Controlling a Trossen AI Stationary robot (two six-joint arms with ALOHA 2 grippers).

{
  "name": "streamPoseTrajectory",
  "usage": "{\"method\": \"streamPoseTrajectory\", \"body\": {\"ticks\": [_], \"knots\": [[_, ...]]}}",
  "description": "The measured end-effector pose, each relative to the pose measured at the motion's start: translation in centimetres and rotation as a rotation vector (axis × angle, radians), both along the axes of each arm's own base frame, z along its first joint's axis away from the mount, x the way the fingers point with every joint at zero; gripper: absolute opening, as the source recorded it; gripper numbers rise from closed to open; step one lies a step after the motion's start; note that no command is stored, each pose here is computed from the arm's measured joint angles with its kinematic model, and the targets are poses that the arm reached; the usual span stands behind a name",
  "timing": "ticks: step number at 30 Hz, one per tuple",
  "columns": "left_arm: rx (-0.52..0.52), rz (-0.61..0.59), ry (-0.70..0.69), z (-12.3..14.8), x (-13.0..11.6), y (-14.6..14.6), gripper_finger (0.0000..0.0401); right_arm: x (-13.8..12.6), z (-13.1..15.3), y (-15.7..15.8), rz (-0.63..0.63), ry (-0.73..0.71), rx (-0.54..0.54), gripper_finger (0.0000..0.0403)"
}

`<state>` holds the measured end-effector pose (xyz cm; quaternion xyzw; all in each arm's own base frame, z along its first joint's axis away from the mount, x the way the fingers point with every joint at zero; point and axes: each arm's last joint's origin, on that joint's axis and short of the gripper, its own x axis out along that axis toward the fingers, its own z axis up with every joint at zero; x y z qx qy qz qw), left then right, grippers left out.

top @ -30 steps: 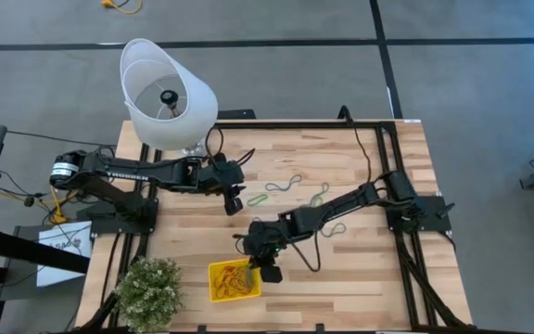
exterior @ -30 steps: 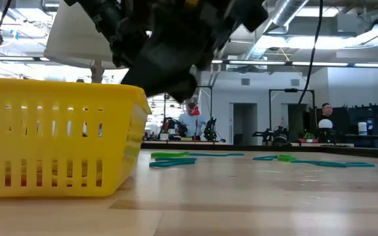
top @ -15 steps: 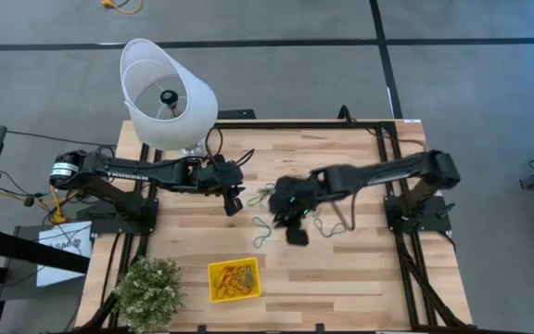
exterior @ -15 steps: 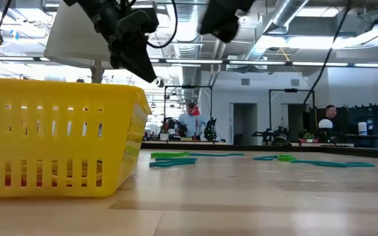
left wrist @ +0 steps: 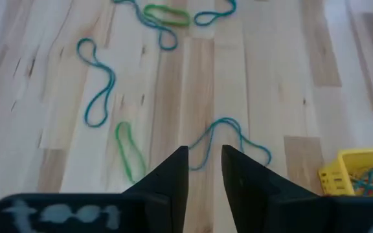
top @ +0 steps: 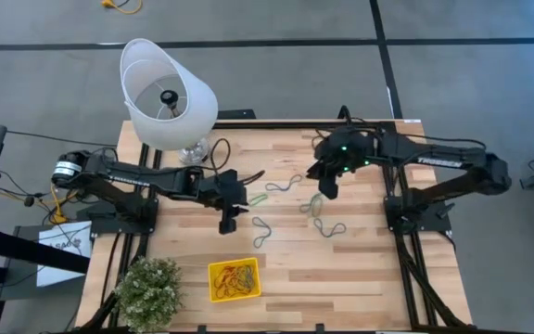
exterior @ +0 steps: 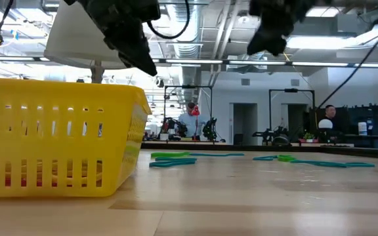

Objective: Pick and place items into bin
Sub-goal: Put the blue rubber band into the yellow bin

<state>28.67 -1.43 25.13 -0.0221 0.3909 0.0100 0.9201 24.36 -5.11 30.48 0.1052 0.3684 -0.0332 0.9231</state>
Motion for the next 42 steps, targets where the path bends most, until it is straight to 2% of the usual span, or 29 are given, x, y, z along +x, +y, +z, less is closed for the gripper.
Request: {"method": "streamPoseTrajectory", "body": {"ticks": [2, 5, 7, 13, 18, 24, 30, 36, 42], "knots": [[0.000, -0.012, -0.042, -0.5, 1.2, -0.3, 0.0083, -0.9, -1.7, -0.7, -0.062, -0.017, 0.026, 0.0071], [0.023, -0.041, -0.021, -2.5, 2.6, -0.7, 0.0083, -1.8, -4.2, -1.1, -0.133, -0.028, 0.075, 0.0071], [0.028, -0.066, -0.027, -4.0, 3.9, -0.8, 0.0083, -2.4, -5.6, -0.9, -0.139, -0.017, 0.090, 0.0071], [0.043, -0.142, 0.073, -8.3, 6.2, -1.1, 0.0083, -2.7, -8.4, -0.1, -0.139, 0.027, 0.126, 0.0071], [0.039, -0.192, 0.087, -10.0, 7.4, -1.4, 0.0083, -2.4, -8.7, 0.5, -0.118, 0.035, 0.130, 0.0071], [0.035, -0.204, 0.074, -10.1, 7.6, -1.7, 0.0083, -1.8, -8.2, 0.8, -0.094, -0.036, 0.118, 0.0071], [0.052, -0.233, 0.042, -10.3, 8.0, -2.2, 0.0083, -1.7, -8.1, 0.9, -0.090, -0.049, 0.116, 0.0071], [0.064, -0.221, 0.104, -13.1, 8.4, -2.2, 0.0083, -1.7, -8.1, 0.8, -0.090, -0.049, 0.116, 0.0071], [0.084, -0.187, 0.100, -13.4, 8.6, -2.1, 0.0083, -1.7, -8.1, 0.9, -0.090, -0.048, 0.116, 0.0071]]}}
